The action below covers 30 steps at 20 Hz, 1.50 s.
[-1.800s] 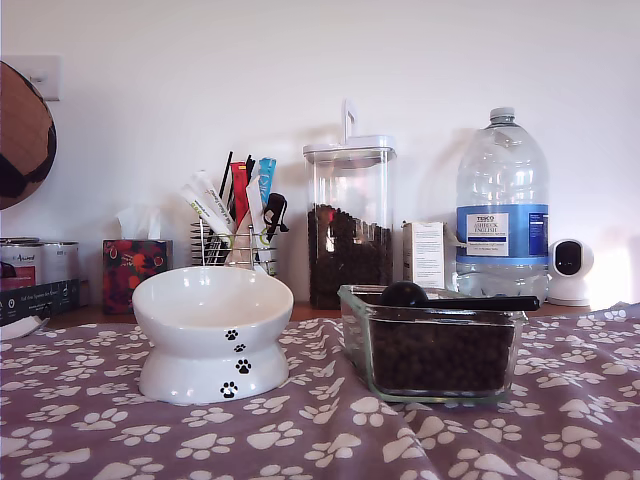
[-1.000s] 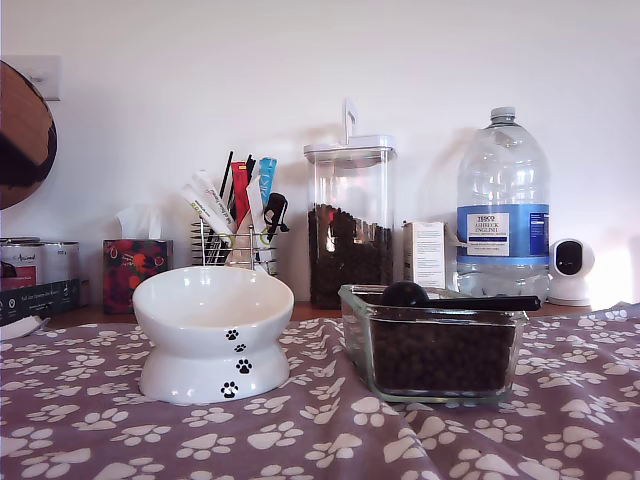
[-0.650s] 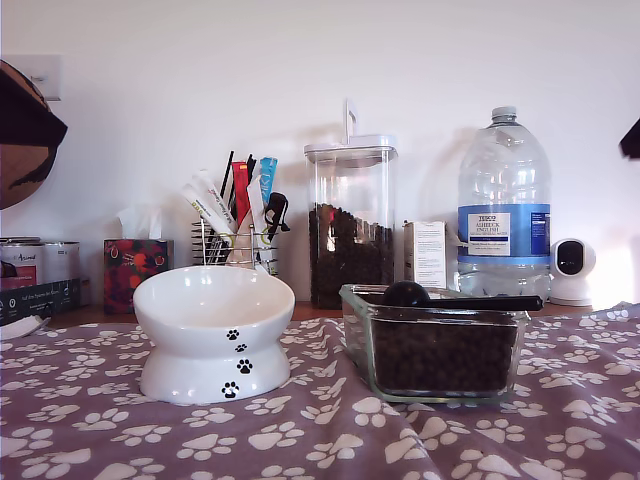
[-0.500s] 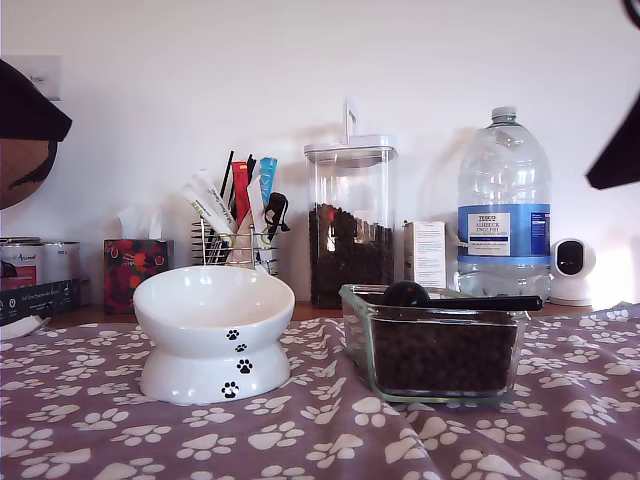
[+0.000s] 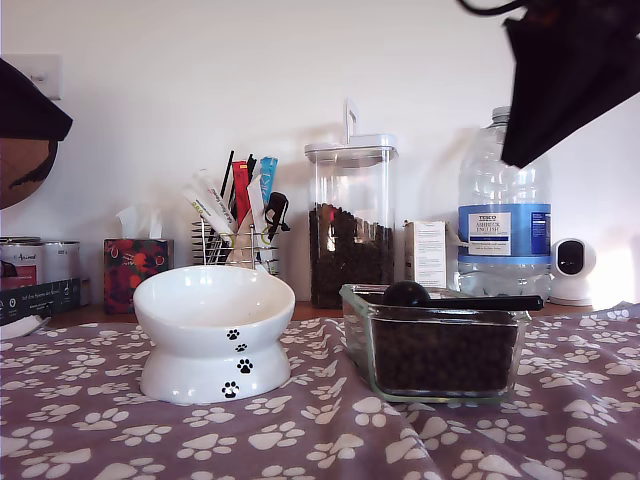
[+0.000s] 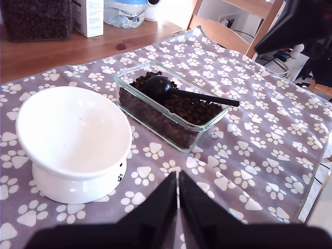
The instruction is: Measure one spoon of cat food and pour it into the food bowl
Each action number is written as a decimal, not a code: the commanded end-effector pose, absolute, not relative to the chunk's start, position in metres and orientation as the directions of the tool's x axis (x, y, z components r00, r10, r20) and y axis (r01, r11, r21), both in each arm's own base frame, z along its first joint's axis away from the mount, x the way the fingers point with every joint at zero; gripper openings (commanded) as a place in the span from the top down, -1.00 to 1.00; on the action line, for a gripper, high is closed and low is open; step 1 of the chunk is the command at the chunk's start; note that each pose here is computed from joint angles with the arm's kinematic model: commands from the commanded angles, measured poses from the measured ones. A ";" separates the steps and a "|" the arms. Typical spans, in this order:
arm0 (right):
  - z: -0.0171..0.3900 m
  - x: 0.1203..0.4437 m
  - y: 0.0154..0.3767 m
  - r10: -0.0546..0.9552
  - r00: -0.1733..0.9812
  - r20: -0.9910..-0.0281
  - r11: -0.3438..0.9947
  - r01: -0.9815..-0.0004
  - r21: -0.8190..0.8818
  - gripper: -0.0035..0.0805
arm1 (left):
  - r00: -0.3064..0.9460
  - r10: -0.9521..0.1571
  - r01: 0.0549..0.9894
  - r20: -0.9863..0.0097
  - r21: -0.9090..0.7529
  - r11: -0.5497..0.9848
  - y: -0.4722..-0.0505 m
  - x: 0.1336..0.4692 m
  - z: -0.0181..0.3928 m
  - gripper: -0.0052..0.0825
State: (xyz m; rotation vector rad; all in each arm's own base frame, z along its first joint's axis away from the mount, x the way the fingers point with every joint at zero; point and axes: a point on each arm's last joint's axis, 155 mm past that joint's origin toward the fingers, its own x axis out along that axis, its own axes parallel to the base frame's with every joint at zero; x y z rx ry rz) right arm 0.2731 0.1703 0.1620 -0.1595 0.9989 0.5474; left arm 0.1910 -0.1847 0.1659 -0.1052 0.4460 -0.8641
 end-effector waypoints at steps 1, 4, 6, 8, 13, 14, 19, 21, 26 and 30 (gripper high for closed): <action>0.160 0.281 0.177 0.347 0.371 -0.861 0.842 -0.528 0.112 0.66 | 0.561 -0.757 0.713 -0.334 -0.270 0.647 -0.186 0.191 0.165 0.93; 0.148 0.294 0.184 0.303 0.297 -0.906 0.824 -0.560 0.092 0.58 | 0.561 -0.758 0.714 -0.333 -0.270 0.646 -0.186 0.191 0.165 0.93; 0.137 0.303 0.187 0.274 0.257 -0.927 0.813 -0.577 0.080 0.56 | 0.560 -0.758 0.713 -0.334 -0.270 0.647 -0.186 0.191 0.165 0.93; 0.125 0.312 0.189 0.245 0.233 -0.941 0.804 -0.591 0.064 0.56 | 0.560 -0.758 0.713 -0.335 -0.271 0.647 -0.186 0.191 0.164 0.93; 0.093 0.320 0.179 0.143 0.182 -0.973 0.794 -0.608 0.003 0.48 | 0.560 -0.758 0.713 -0.335 -0.271 0.647 -0.186 0.191 0.164 0.93; 0.089 0.321 0.177 0.128 0.179 -0.976 0.795 -0.607 -0.007 0.48 | 0.560 -0.758 0.713 -0.335 -0.271 0.647 -0.186 0.191 0.164 0.93; 0.081 0.320 0.179 0.115 0.160 -0.981 0.792 -0.611 -0.007 0.48 | 0.560 -0.758 0.713 -0.335 -0.271 0.647 -0.186 0.191 0.164 0.93; 0.079 0.319 0.181 0.114 0.155 -0.981 0.787 -0.617 -0.006 0.48 | 0.560 -0.758 0.713 -0.335 -0.271 0.647 -0.186 0.191 0.164 0.93; 0.073 0.318 0.186 0.104 0.150 -0.983 0.773 -0.635 -0.015 0.48 | 0.560 -0.758 0.713 -0.335 -0.271 0.647 -0.186 0.191 0.164 0.93; 0.068 0.320 0.182 0.075 0.152 -0.986 0.775 -0.631 -0.038 0.48 | 0.560 -0.758 0.713 -0.336 -0.271 0.647 -0.186 0.191 0.164 0.93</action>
